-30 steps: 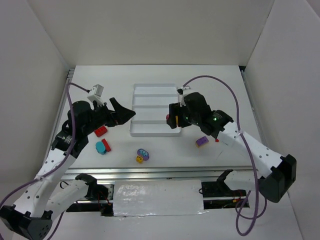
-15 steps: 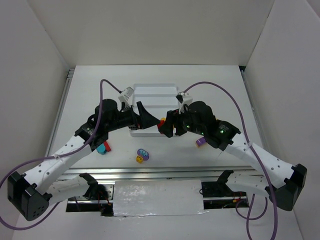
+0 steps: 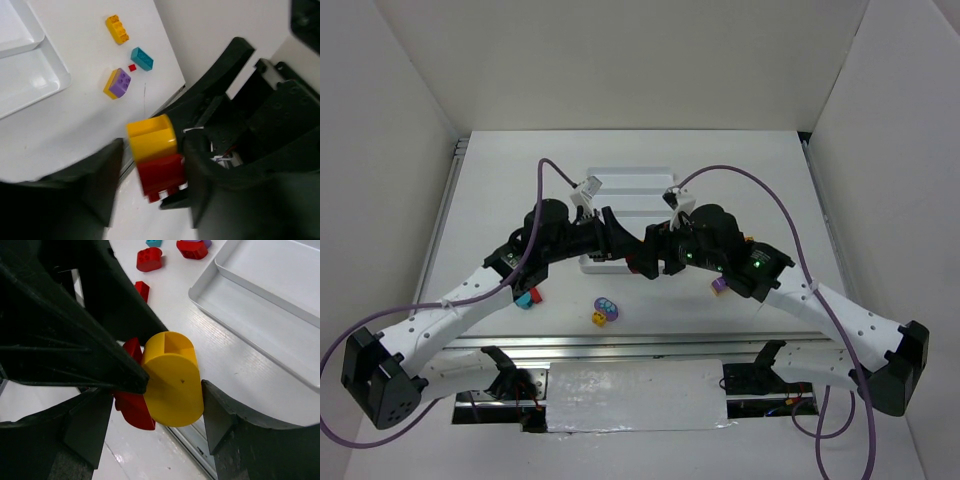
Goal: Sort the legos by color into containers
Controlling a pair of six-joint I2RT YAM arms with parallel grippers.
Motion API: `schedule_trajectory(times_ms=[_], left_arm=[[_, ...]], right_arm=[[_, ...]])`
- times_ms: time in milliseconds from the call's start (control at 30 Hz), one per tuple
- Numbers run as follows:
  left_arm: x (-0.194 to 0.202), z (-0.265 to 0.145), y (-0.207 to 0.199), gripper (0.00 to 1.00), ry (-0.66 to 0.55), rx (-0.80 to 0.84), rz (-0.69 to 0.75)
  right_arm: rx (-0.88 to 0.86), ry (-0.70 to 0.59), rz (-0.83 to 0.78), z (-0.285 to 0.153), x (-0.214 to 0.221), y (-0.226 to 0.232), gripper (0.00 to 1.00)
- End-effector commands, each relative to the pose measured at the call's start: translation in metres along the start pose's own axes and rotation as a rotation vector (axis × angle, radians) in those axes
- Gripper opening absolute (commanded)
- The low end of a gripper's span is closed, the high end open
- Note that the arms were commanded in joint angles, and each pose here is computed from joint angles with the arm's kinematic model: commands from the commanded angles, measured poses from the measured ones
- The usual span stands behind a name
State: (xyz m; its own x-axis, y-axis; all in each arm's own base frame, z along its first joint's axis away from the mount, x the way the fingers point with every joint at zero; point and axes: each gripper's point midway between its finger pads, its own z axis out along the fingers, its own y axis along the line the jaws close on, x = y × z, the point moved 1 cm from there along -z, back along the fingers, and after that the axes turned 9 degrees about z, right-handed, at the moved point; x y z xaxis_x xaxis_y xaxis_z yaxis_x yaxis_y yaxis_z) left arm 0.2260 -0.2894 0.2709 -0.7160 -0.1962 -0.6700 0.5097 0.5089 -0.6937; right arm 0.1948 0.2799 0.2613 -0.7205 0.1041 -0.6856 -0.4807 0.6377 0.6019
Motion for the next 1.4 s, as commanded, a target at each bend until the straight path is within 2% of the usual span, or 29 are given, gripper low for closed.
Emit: schedule_trajectory(times_ms=[0, 33, 67, 133, 167, 233, 300, 333, 367, 633, 800, 867, 967, 1367], left_arm=[[-0.013, 0.001, -0.019, 0.56, -0.045, 0.065, 0.045], [-0.012, 0.001, -0.020, 0.47, -0.040, 0.070, 0.047], [-0.011, 0.002, -0.021, 0.25, -0.033, 0.074, 0.050], [-0.012, 0.002, -0.024, 0.15, -0.031, 0.086, 0.076], [-0.010, 0.003, -0.026, 0.06, -0.017, 0.101, 0.089], [-0.008, 0.003, -0.027, 0.00, 0.000, 0.108, 0.118], [-0.006, 0.002, -0.026, 0.00, 0.006, 0.113, 0.122], [-0.007, 0.000, -0.028, 0.00, -0.006, 0.116, 0.126], [-0.005, 0.000, -0.025, 0.00, -0.011, 0.110, 0.125], [-0.010, -0.007, -0.026, 0.00, -0.052, 0.104, 0.157], [-0.012, -0.010, -0.024, 0.00, -0.074, 0.086, 0.156], [-0.013, -0.010, -0.023, 0.00, -0.075, 0.077, 0.156], [-0.013, -0.010, -0.020, 0.00, -0.073, 0.062, 0.156], [-0.021, -0.012, -0.007, 0.00, -0.124, -0.026, 0.140]], right_arm=[[-0.076, -0.062, -0.010, 0.004, -0.019, 0.025, 0.13], [-0.070, -0.067, -0.011, 0.006, -0.020, 0.025, 0.13], [-0.050, -0.077, -0.009, 0.009, -0.022, 0.022, 0.13], [-0.026, -0.091, 0.003, 0.012, -0.024, 0.018, 0.13], [-0.008, -0.100, 0.010, 0.014, -0.024, 0.015, 0.15], [0.000, -0.109, 0.024, 0.015, -0.024, 0.013, 0.16], [-0.006, -0.121, 0.029, 0.014, -0.025, 0.013, 0.20], [-0.006, -0.120, 0.032, 0.015, -0.024, 0.012, 0.35], [-0.011, -0.119, 0.033, 0.014, -0.023, 0.013, 0.46], [-0.051, -0.154, 0.025, 0.004, -0.023, 0.016, 0.65], [-0.030, -0.171, 0.029, 0.004, -0.024, 0.011, 0.83], [-0.022, -0.178, 0.031, 0.003, -0.024, 0.009, 0.94], [-0.027, -0.186, 0.028, 0.002, -0.024, 0.008, 1.00], [-0.045, -0.199, -0.008, -0.004, -0.022, 0.007, 1.00]])
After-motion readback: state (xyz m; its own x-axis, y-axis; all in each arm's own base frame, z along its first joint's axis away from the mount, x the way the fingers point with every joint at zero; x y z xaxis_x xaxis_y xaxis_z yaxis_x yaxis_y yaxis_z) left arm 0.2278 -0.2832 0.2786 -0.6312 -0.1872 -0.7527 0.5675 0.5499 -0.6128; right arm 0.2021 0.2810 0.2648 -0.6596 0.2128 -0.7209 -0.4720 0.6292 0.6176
